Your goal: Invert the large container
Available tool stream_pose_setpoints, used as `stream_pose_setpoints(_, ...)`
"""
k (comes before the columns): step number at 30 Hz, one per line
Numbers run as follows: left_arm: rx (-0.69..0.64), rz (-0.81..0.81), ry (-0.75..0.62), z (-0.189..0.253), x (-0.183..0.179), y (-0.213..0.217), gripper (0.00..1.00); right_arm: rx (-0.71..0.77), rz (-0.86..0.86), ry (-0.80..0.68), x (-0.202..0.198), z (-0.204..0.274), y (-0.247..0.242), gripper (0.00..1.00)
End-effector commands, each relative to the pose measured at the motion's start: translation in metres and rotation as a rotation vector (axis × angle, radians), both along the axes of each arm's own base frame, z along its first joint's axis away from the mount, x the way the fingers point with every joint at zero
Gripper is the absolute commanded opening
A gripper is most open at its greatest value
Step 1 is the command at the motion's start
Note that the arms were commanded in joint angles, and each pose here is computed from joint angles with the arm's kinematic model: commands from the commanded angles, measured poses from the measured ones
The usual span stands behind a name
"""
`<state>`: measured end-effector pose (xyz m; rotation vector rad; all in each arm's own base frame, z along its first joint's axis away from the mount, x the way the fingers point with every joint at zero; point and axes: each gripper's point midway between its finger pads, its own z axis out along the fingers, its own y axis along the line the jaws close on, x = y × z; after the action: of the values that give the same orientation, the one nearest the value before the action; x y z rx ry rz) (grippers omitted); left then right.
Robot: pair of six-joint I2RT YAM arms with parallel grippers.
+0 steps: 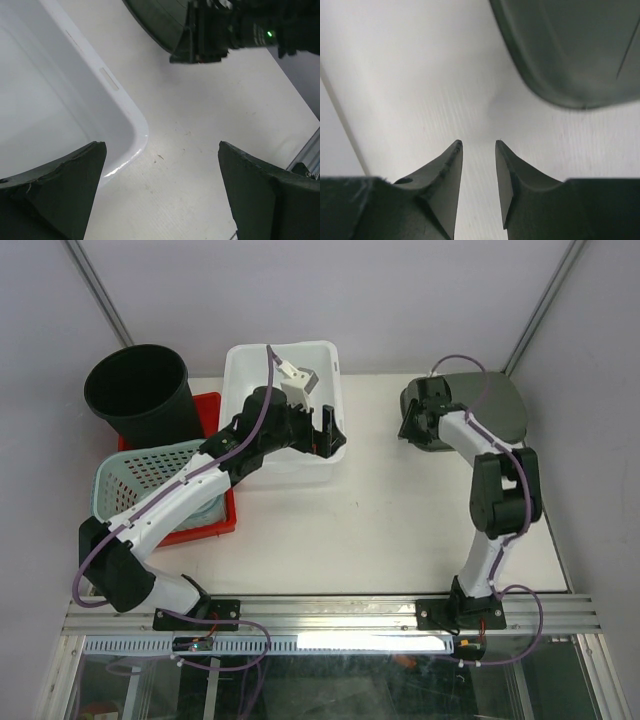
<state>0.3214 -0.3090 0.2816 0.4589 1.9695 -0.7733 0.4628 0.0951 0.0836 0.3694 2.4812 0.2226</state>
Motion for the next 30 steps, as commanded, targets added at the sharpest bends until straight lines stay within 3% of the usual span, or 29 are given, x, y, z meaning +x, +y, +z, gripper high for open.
stream_pose_setpoints(1,0.011,0.123,-0.035,0.016,0.027,0.002,0.99,0.053,0.028,-0.069,-0.053,0.027,0.003,0.36)
stream_pose_setpoints(3,0.053,0.189,0.003,0.007,0.041,0.005,0.99,0.075,0.030,-0.063,-0.084,0.028,0.001,0.41)
stream_pose_setpoints(4,0.077,0.221,0.018,0.002,0.048,0.005,0.99,0.076,0.022,-0.075,-0.100,0.034,-0.003,0.46)
stream_pose_setpoints(6,0.117,0.261,0.015,0.007,0.066,0.003,0.99,0.042,-0.037,-0.084,-0.119,0.043,-0.020,0.67)
stream_pose_setpoints(9,0.218,0.308,0.027,-0.013,0.094,0.000,0.99,0.055,-0.124,-0.094,-0.135,0.062,-0.050,0.80)
stream_pose_setpoints(14,0.331,0.334,0.100,-0.054,0.128,-0.018,0.99,0.181,-0.200,-0.195,-0.143,0.104,-0.079,0.84)
stream_pose_setpoints(18,0.411,0.410,0.117,-0.090,0.145,-0.019,0.99,0.195,-0.212,-0.247,-0.147,0.123,-0.080,0.85)
stream_pose_setpoints(22,0.416,0.376,0.166,-0.117,0.145,-0.031,0.98,0.173,-0.218,-0.250,-0.154,0.126,-0.083,0.85)
stream_pose_setpoints(26,0.378,0.252,0.176,-0.116,0.129,-0.062,0.83,0.137,-0.226,-0.242,-0.161,0.126,-0.089,0.85)
stream_pose_setpoints(30,0.279,0.110,0.166,-0.089,0.099,-0.106,0.52,0.136,-0.239,-0.261,-0.162,0.132,-0.092,0.85)
